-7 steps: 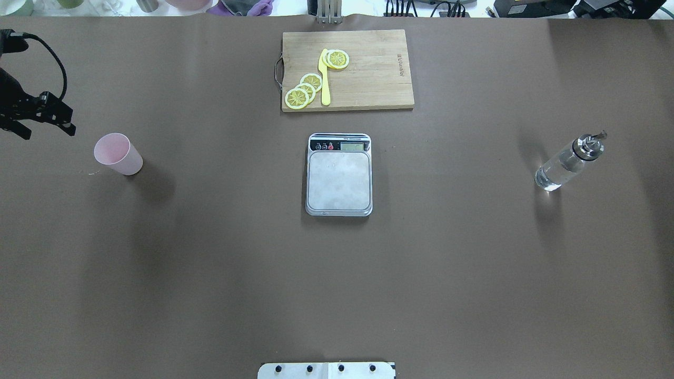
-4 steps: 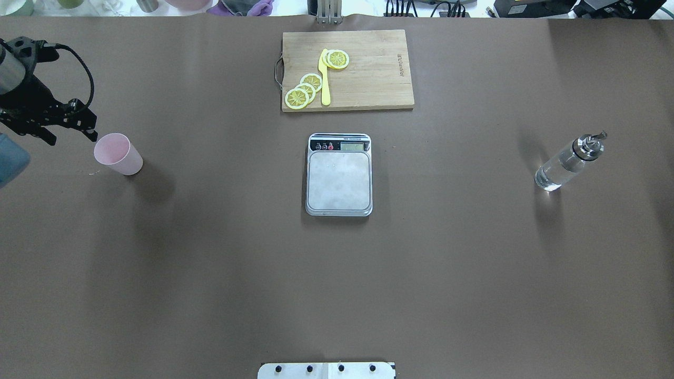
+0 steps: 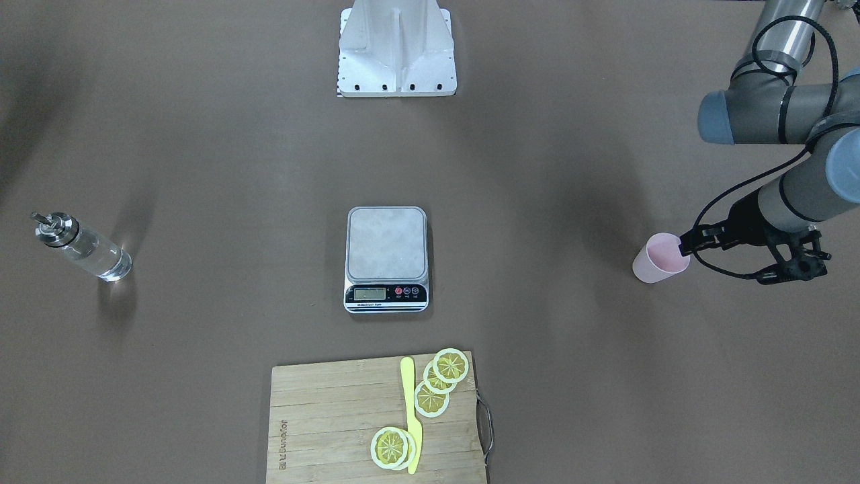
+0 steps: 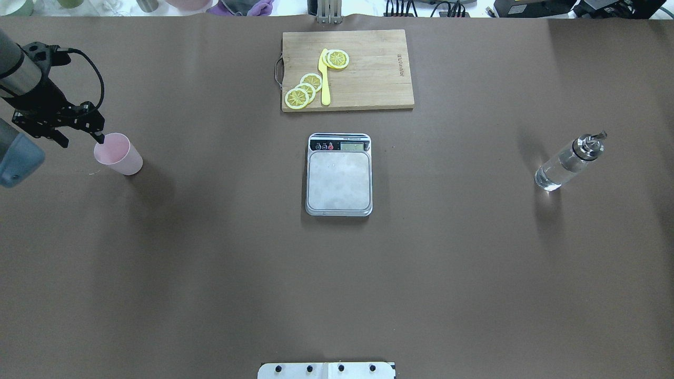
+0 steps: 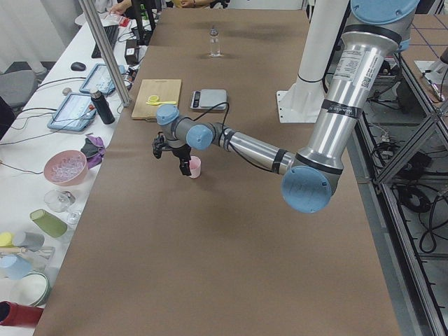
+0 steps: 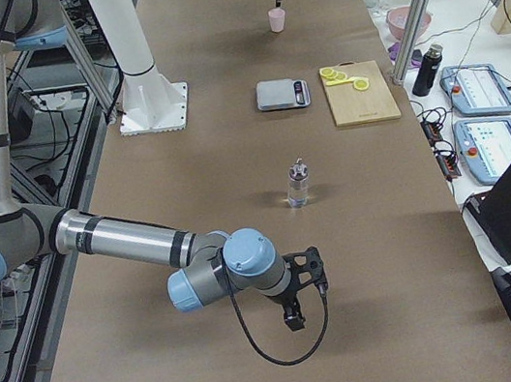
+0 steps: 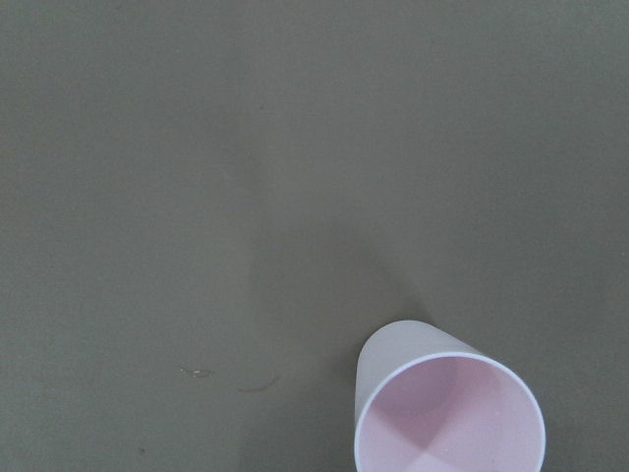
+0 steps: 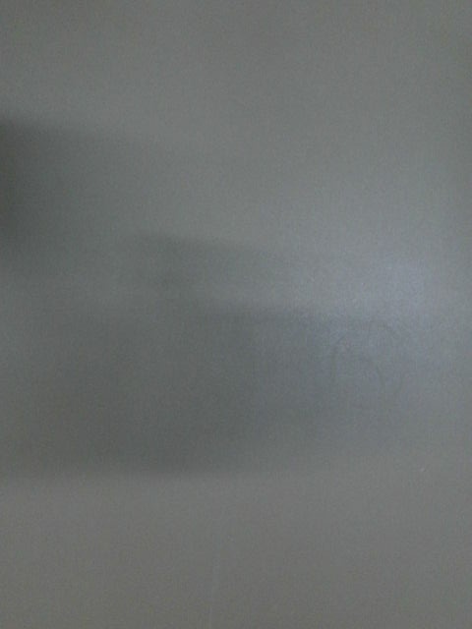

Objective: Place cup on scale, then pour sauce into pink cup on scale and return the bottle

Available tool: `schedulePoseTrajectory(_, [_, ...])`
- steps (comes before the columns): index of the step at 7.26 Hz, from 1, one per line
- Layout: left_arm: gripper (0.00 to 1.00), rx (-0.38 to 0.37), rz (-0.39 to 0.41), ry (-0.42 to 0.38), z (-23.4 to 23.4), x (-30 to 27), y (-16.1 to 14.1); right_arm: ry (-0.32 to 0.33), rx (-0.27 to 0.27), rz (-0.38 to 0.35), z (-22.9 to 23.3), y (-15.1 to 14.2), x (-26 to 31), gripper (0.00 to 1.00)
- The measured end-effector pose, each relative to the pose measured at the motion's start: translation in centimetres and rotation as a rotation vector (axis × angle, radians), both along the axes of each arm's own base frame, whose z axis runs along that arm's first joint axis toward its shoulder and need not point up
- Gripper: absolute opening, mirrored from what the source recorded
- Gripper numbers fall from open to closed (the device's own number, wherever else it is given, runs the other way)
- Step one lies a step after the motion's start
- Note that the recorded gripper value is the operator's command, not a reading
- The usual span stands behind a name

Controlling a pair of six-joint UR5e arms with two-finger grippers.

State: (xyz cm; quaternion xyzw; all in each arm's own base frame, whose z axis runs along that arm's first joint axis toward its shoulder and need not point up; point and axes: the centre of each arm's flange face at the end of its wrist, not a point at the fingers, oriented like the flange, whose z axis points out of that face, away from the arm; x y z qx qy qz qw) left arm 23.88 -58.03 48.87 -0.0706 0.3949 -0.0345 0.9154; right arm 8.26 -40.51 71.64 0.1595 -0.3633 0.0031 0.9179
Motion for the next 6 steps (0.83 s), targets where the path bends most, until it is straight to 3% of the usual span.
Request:
schedulePoseTrajectory(2, [0.71,-0.001,0.013,0.006,1.0,1.8,0.2,-0.041,0.043,-0.03,0.8,1.2,-1.0,1.0])
schedulePoseTrajectory(3, [0.64,0.0,0.018,0.008,1.2,2.5,0.3,-0.07,0.058,-0.05,1.9,1.8,-1.5,1.0])
schedulePoseTrajectory(4, [0.53,0.001,0.024,0.01,1.3,3.0,0.4,-0.098,0.071,-0.067,2.9,2.2,-2.2,1.0])
schedulePoseTrajectory(6, [0.21,0.002,0.027,0.012,1.2,3.4,0.5,-0.15,0.077,-0.082,3.2,2.3,-4.6,1.0])
